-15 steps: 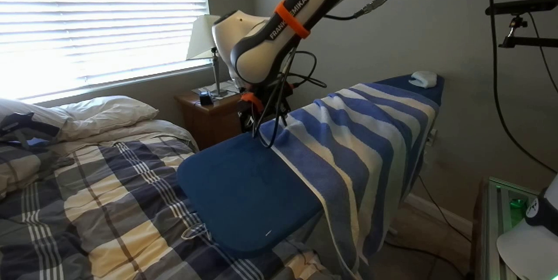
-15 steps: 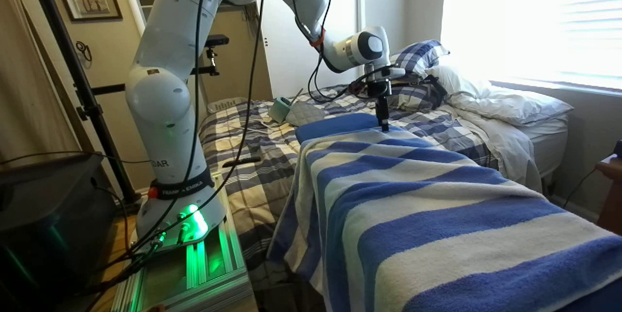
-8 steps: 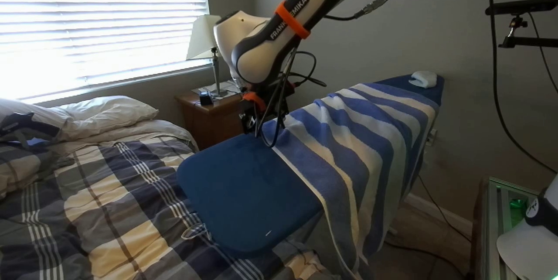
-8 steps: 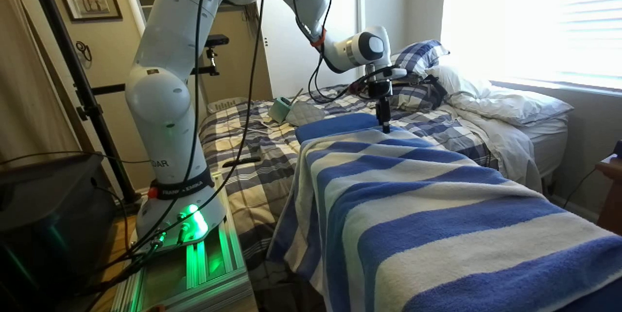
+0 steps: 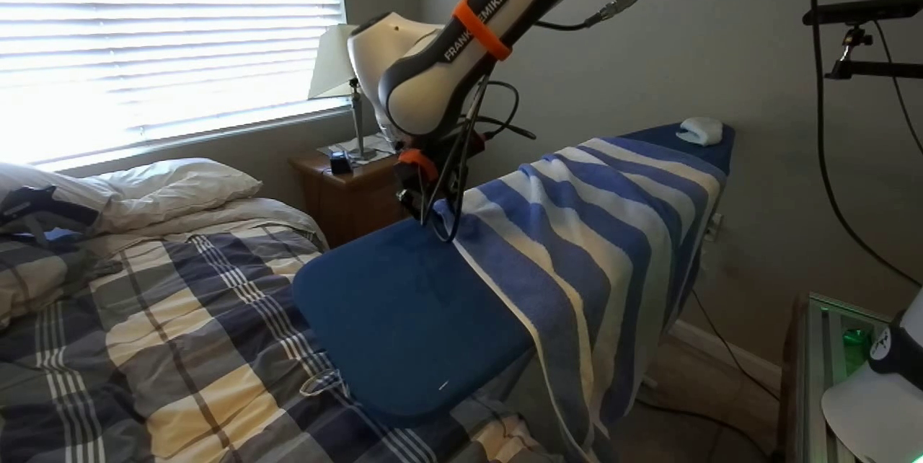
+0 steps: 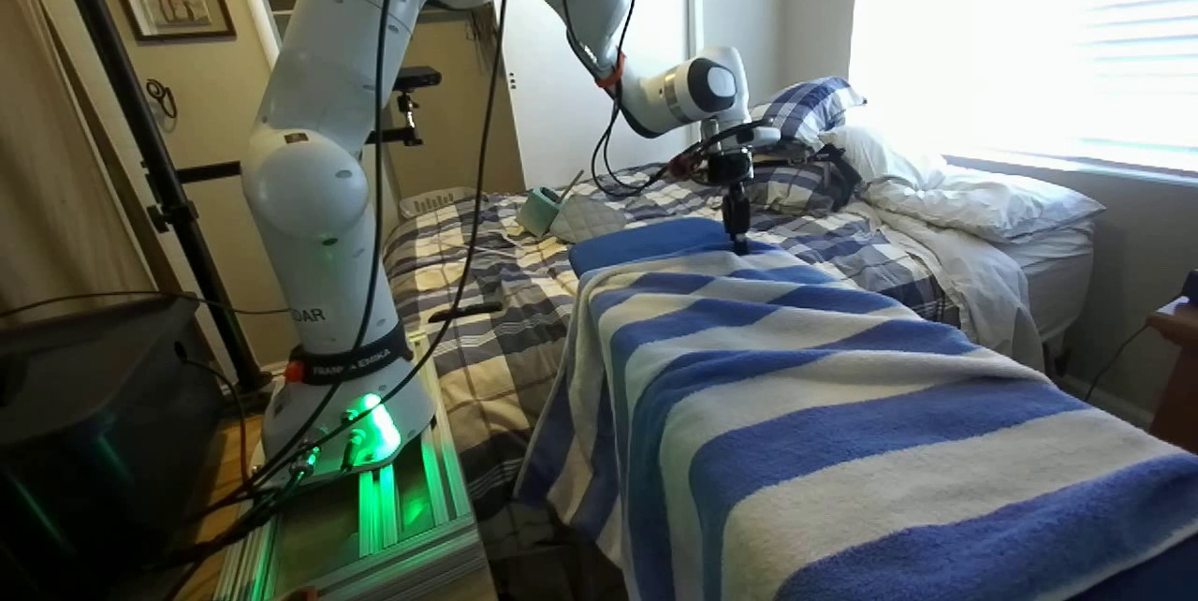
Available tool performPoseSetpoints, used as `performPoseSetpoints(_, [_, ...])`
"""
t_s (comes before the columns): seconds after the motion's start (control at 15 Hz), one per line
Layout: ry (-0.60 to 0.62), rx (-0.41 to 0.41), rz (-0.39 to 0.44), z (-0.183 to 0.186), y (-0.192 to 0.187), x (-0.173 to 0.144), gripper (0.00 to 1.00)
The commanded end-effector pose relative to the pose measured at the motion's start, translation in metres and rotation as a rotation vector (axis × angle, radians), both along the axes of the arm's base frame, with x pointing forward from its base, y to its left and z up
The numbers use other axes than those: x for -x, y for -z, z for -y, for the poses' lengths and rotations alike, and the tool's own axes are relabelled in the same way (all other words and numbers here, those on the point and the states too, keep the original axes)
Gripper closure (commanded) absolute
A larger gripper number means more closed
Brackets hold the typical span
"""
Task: Straighten the towel
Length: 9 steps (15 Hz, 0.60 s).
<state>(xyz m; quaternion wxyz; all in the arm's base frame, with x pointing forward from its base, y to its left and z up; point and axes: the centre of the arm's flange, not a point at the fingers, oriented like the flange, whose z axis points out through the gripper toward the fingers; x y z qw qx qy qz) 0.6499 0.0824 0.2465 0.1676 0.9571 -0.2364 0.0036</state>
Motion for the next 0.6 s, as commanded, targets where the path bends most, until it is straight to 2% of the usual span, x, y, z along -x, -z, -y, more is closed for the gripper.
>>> performPoseSetpoints(0.0, [-0.026,0.012,-0.015,-0.002,-0.008,0.002,1.0])
performPoseSetpoints(0.27, [-0.053,0.042,-0.009,-0.009,-0.023,0.004,0.98])
performPoseSetpoints(0.53, [-0.15,0.103,0.066,-0.031,-0.044,0.002,0.98])
